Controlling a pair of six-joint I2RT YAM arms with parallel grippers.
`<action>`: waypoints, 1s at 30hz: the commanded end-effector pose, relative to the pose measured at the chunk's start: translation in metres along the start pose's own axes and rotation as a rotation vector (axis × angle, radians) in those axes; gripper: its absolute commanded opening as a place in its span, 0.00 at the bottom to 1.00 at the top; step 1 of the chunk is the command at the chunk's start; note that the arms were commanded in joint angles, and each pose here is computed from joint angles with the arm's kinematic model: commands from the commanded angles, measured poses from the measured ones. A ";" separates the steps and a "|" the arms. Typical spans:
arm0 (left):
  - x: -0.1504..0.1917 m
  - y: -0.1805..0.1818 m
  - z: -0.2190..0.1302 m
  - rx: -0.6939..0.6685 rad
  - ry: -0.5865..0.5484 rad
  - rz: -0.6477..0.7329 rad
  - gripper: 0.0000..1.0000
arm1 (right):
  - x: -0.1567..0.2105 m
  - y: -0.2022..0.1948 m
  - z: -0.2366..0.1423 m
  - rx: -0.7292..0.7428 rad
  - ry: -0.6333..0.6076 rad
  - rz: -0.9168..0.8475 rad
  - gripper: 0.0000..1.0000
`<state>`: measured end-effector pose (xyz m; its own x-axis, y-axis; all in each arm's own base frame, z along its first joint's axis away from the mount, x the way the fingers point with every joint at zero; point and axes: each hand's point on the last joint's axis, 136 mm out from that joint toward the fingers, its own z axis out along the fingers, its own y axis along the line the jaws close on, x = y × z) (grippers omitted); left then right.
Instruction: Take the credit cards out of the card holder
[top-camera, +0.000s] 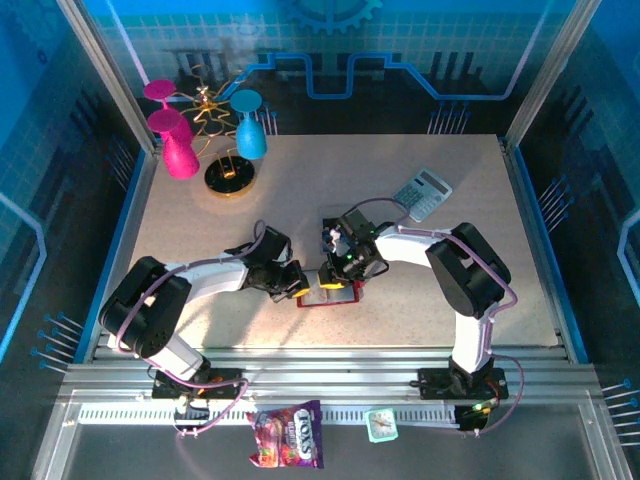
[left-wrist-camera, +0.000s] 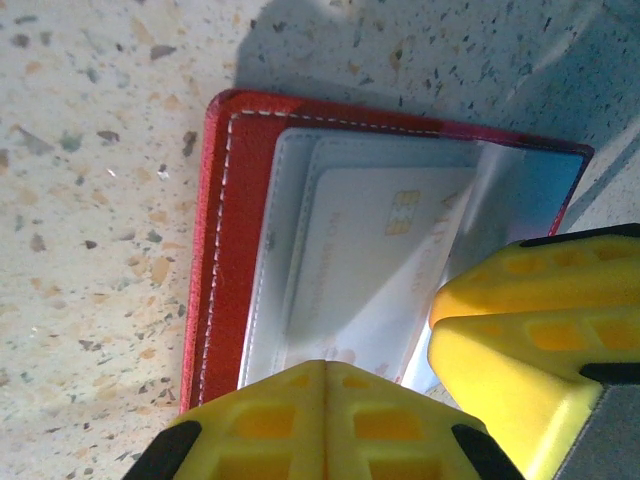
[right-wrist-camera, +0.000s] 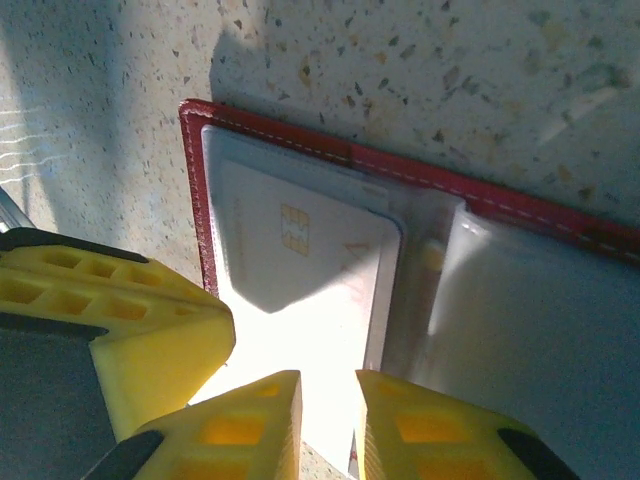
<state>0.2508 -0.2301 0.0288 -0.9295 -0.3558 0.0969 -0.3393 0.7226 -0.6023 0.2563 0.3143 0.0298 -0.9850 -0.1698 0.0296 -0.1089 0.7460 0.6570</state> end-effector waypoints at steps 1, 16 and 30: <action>-0.001 0.007 0.000 -0.032 0.001 0.001 0.07 | 0.006 0.003 0.008 -0.008 0.027 -0.002 0.23; -0.001 0.006 0.001 -0.031 0.005 0.007 0.07 | 0.008 0.000 0.009 0.014 0.038 0.001 0.22; 0.000 0.006 0.000 -0.034 0.009 0.013 0.07 | 0.011 -0.008 0.002 0.127 0.035 -0.018 0.23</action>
<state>0.2482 -0.2286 0.0273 -0.9305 -0.3516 0.1027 -0.3410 0.7291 -0.5934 0.2513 0.3112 0.0253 -0.9814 -0.1886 0.0349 -0.1310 0.7919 0.5965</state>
